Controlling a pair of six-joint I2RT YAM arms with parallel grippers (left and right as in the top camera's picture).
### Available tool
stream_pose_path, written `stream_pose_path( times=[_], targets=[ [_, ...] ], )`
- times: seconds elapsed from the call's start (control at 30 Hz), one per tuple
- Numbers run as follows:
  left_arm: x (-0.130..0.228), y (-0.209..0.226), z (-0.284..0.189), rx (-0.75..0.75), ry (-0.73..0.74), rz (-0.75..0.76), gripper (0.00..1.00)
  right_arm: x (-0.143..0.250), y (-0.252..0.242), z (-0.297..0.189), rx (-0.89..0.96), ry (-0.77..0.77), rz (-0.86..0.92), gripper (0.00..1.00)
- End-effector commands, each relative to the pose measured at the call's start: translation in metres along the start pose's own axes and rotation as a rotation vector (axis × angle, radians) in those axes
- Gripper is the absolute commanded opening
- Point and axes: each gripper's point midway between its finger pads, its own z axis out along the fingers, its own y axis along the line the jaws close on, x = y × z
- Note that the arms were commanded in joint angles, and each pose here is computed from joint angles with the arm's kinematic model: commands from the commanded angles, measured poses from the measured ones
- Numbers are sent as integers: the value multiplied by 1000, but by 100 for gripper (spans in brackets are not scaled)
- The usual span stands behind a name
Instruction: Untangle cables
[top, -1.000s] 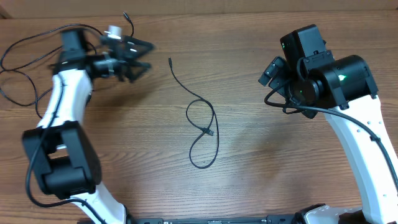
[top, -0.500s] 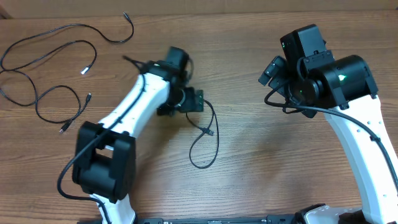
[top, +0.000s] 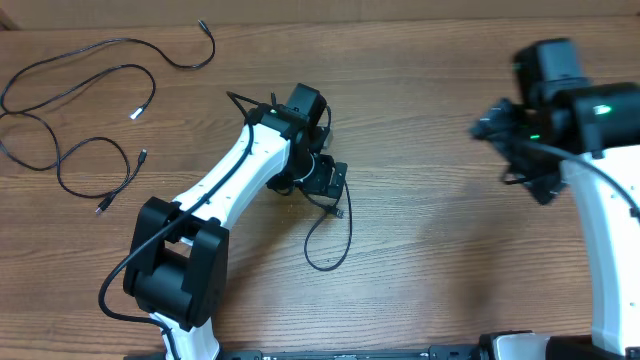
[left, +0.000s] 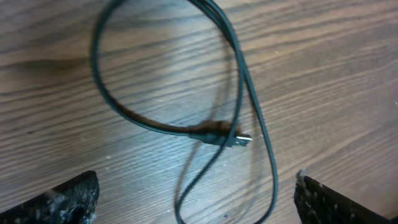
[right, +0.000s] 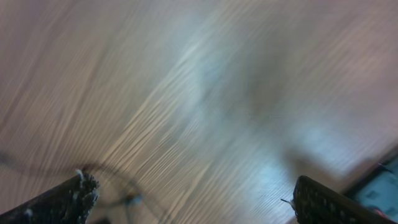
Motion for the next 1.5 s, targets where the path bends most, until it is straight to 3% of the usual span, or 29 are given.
stream_pose_path(
  times=[0.0, 0.33, 0.43, 0.6, 0.73, 0.87, 1.03, 1.23, 1.47],
  targets=[
    [-1, -17, -7, 29, -24, 64, 100, -25, -36, 4, 80, -16, 122, 100],
    [-7, -39, 11, 35, -48, 79, 100, -47, -47, 6, 69, -51, 209, 100],
    [-1, -36, 23, 11, -8, 68, 94, -47, -47, 6, 69, -51, 209, 100],
    [27, 1, 20, -166, 103, 27, 99, -47, -47, 6, 69, -51, 209, 100],
    [59, 7, 13, -205, 225, -1, 93, -47, -47, 6, 68, -51, 209, 100],
    [55, -12, -27, -152, 109, -18, 100, -47, -47, 6, 69, -51, 209, 100],
    [59, -21, -106, -125, -127, 39, 100, -47, -47, 6, 69, -51, 209, 100],
    [78, -6, -74, -149, -55, 8, 100, -47, -47, 6, 69, -51, 209, 100],
    [74, -4, -37, -110, -79, 10, 100, -47, -47, 6, 69, -51, 209, 100]
  ],
)
